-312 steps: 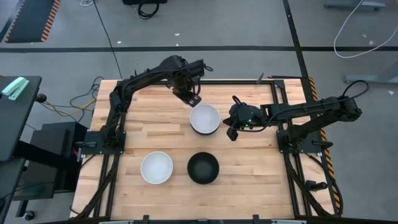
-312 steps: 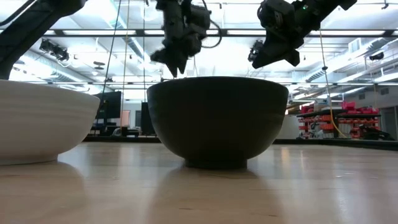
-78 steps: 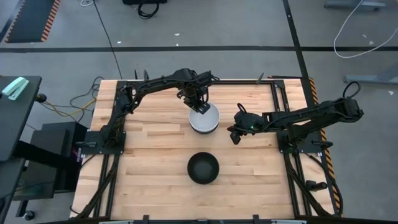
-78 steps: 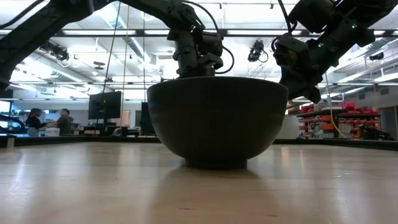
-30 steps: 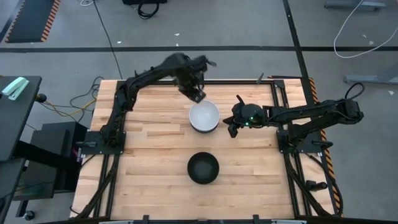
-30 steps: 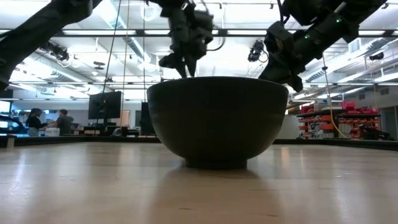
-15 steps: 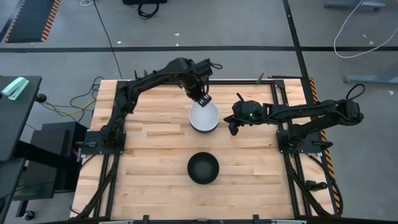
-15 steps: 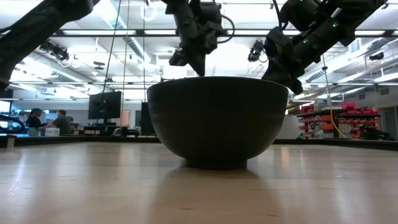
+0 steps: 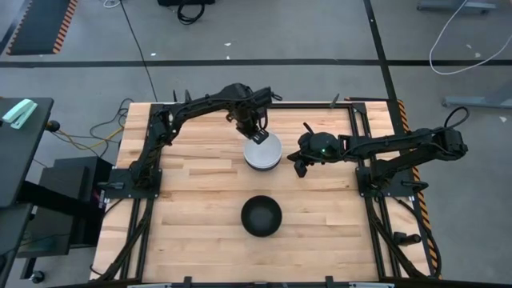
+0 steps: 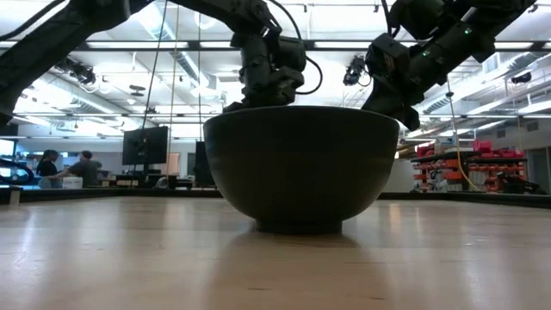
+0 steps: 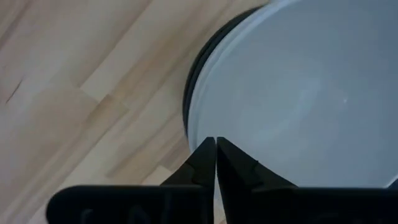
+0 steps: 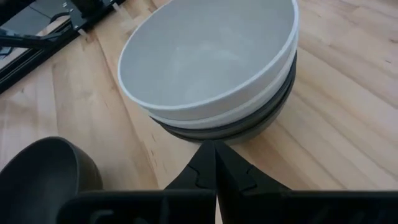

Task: Nest bowls inside each other
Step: Stack the white bowl on top of the white bowl, then stack the black bowl on top of the white bowl

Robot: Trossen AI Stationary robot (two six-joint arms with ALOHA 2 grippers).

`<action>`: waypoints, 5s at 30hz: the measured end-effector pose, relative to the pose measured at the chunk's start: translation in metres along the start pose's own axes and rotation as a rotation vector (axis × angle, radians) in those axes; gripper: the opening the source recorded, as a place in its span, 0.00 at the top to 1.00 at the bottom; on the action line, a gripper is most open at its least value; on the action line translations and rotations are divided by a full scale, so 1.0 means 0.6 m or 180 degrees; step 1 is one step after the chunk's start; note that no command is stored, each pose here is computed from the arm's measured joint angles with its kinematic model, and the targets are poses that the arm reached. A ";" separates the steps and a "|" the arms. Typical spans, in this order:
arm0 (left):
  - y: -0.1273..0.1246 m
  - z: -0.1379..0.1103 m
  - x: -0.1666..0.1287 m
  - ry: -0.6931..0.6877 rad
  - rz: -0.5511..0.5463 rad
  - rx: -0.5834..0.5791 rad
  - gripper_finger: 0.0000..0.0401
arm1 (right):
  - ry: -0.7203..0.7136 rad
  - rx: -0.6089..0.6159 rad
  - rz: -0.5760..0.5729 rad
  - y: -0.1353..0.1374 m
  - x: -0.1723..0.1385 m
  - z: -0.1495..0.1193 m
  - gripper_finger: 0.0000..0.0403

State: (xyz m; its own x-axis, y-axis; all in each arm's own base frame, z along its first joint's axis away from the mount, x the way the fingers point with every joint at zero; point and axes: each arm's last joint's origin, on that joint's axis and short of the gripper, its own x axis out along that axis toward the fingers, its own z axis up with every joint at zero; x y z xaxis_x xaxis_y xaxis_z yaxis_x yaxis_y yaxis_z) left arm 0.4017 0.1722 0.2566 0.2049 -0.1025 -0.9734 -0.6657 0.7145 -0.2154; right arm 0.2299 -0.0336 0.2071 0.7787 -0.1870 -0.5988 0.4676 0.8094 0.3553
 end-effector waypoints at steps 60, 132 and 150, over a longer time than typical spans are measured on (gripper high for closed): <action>0.056 -0.003 -0.091 -0.0035 0.0881 0.0225 0.97 | 0.0370 -0.0159 0.0403 0.125 -0.034 0.040 0.98; -0.302 -0.438 -0.261 -0.1558 0.0176 0.0564 0.97 | 0.0302 -0.0109 0.0209 0.165 -0.052 -0.001 0.97; -0.240 -0.470 -0.129 -0.0972 0.0964 -0.0151 0.97 | 0.0409 -0.0034 0.0283 0.163 -0.051 -0.001 0.97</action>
State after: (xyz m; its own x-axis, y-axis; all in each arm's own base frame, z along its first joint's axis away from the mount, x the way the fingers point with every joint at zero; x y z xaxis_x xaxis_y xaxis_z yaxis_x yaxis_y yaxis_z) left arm 0.2794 -0.1179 0.3409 0.1932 0.3215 -0.9270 -0.7593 0.6473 0.0663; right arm 0.2517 0.0518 0.2599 0.7565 -0.0421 -0.6526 0.3943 0.8255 0.4038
